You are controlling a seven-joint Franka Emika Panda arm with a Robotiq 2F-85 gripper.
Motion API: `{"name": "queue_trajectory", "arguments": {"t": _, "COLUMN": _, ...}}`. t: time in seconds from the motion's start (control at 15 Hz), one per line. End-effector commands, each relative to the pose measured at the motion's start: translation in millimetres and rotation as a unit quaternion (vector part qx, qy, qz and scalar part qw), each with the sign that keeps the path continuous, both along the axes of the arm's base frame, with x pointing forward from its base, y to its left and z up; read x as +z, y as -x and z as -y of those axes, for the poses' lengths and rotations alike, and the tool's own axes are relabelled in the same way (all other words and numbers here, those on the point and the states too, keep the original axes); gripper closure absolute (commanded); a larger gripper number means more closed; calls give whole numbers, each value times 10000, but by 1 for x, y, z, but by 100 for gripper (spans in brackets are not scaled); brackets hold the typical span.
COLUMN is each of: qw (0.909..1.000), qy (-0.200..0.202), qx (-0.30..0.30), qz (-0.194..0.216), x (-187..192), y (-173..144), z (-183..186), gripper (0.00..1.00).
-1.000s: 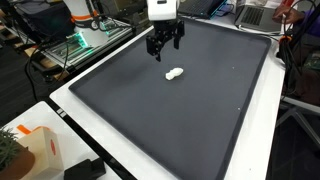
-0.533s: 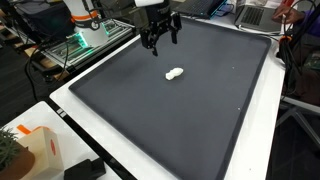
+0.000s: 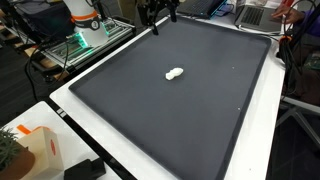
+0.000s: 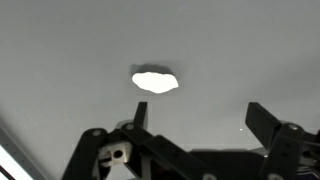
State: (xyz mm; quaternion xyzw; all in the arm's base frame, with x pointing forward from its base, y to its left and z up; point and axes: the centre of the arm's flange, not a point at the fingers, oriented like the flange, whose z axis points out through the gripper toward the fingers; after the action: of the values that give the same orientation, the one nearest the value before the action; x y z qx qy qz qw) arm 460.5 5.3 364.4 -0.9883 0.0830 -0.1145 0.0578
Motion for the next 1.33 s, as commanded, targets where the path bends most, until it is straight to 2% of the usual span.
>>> {"name": "queue_trajectory", "arguments": {"t": 0.0, "qw": 9996, "qy": -11, "qx": 274, "qz": 53, "x": 28, "y": 56, "z": -33, "gripper": 0}}
{"name": "queue_trajectory", "arguments": {"t": 0.13, "qw": 9991, "qy": -60, "qx": 410, "qz": 109, "x": 40, "y": 78, "z": -49, "gripper": 0}}
{"name": "queue_trajectory", "arguments": {"t": 0.2, "qw": 9993, "qy": 10, "qx": 362, "qz": 80, "x": 25, "y": 39, "z": -37, "gripper": 0}}
{"name": "queue_trajectory", "arguments": {"t": 0.47, "qw": 9988, "qy": 9, "qx": 459, "qz": 183, "x": 37, "y": 62, "z": -47, "gripper": 0}}
{"name": "queue_trajectory", "arguments": {"t": 0.67, "qw": 9988, "qy": 10, "qx": 457, "qz": 161, "x": 35, "y": 64, "z": -47, "gripper": 0}}
{"name": "queue_trajectory", "arguments": {"t": 0.87, "qw": 9980, "qy": 115, "qx": 586, "qz": 208, "x": 53, "y": 61, "z": -53, "gripper": 0}}
{"name": "queue_trajectory", "arguments": {"t": 1.27, "qw": 9921, "qy": 59, "qx": 1137, "qz": 531, "x": 96, "y": 24, "z": -79, "gripper": 0}}
